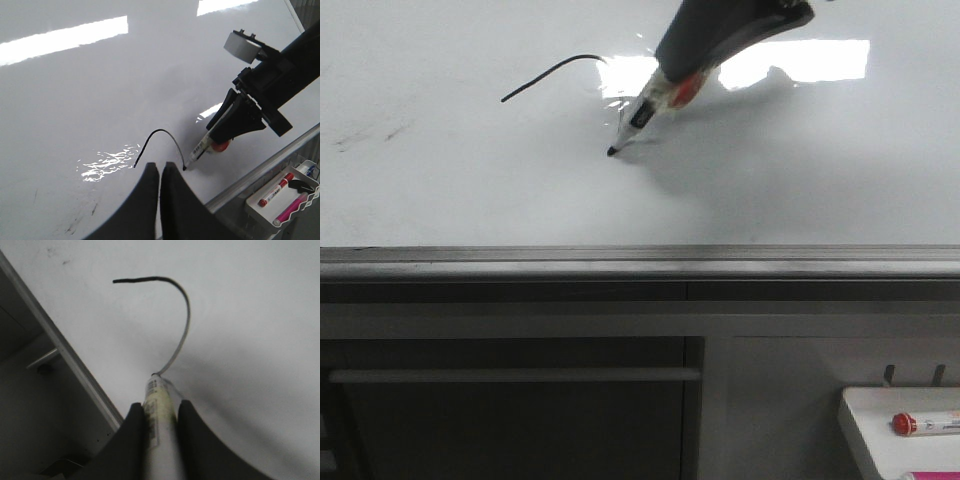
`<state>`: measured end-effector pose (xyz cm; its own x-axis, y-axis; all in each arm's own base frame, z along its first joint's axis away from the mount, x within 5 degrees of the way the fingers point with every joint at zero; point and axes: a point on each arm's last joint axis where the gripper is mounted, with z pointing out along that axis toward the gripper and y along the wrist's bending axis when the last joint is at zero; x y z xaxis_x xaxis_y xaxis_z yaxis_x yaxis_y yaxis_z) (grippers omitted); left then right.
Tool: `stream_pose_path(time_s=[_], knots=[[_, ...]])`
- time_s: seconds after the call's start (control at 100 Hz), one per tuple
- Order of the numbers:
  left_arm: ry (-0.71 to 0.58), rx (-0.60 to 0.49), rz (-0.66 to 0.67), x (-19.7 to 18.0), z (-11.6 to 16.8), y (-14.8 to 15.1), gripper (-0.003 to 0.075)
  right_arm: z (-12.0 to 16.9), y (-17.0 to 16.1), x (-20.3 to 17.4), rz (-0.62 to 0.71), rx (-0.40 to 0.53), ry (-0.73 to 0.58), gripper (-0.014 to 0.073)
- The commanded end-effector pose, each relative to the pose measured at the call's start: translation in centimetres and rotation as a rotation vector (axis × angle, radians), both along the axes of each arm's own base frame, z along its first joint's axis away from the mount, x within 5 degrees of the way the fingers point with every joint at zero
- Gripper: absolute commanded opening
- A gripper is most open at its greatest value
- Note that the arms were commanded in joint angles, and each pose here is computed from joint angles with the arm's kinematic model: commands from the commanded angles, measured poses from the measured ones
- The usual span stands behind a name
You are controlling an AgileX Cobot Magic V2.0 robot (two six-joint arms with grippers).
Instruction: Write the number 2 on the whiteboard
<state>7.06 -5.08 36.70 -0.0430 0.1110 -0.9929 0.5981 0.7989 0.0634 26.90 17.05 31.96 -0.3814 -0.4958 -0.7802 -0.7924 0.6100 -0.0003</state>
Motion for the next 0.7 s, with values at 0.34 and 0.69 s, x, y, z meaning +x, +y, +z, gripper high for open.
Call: stream_pose_path(time_s=[0.34, 0.69], knots=[[-0.068, -0.052, -0.033, -0.2, 1.4, -0.2, -0.0020, -0.4, 3.4, 0.2, 0.016, 0.021, -0.108, -0.0071], [-0.068, -0.052, -0.033, -0.2, 1.4, -0.2, -0.0020, 0.1, -0.3, 0.8, -0.053, -0.026, -0.033, -0.0057]])
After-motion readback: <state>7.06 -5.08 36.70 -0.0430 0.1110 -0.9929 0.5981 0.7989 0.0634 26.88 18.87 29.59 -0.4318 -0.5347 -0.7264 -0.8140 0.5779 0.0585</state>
